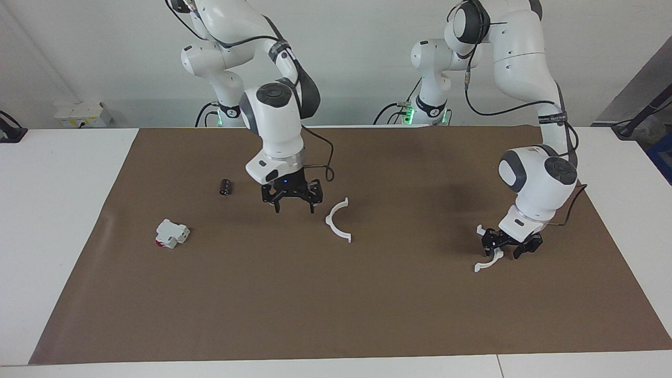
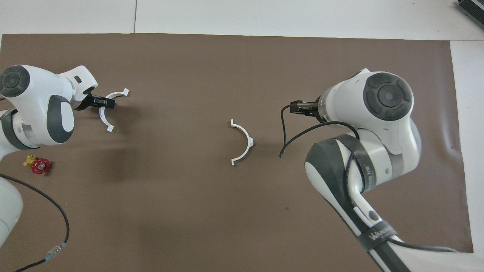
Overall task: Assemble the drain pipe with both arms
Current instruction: 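Carry the half with the left gripper while the right gripper retracts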
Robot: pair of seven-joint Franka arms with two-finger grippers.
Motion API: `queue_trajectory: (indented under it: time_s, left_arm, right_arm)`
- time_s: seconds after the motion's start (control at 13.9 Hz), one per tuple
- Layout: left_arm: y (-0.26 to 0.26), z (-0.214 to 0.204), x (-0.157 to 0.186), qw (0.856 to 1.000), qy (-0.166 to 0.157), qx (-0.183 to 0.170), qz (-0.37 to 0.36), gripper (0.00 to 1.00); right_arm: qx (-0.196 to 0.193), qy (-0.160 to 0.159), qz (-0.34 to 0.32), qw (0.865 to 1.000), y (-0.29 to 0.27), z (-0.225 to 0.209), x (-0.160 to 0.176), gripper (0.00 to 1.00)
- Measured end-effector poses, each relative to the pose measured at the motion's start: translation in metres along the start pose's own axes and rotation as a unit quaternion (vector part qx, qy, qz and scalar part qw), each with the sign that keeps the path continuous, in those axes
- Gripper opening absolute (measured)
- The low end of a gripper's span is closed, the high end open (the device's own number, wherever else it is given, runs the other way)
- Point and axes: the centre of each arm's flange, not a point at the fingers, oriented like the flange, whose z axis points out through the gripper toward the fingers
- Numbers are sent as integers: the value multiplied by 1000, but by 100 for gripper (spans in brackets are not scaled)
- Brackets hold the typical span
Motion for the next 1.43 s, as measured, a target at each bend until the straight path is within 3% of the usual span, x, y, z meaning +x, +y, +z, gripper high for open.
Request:
queue_trajectory:
  time_s: [0.07, 0.43, 0.79, 1.08, 1.43]
  left_arm:
    - [0, 0, 0, 1000, 0, -1, -1, 81]
    - [5, -2, 1, 1000, 2, -5, 1, 21]
    - [30, -17, 6, 1000, 3, -11, 7, 21]
    - [110, -30, 16, 1000, 5, -21, -15, 21]
    - [219, -27, 10, 999, -4, -34, -25, 21]
  right_arm:
    - [-5, -5, 5, 1000, 17, -8, 3, 100]
    - [-18, -15, 55, 998, 99, -57, 12, 100]
    - [-31, -46, 42, 998, 147, -134, 7, 100]
    - [-34, -62, 27, 997, 191, -183, -7, 100]
    - [-37, -84, 29, 995, 202, -178, -8, 100]
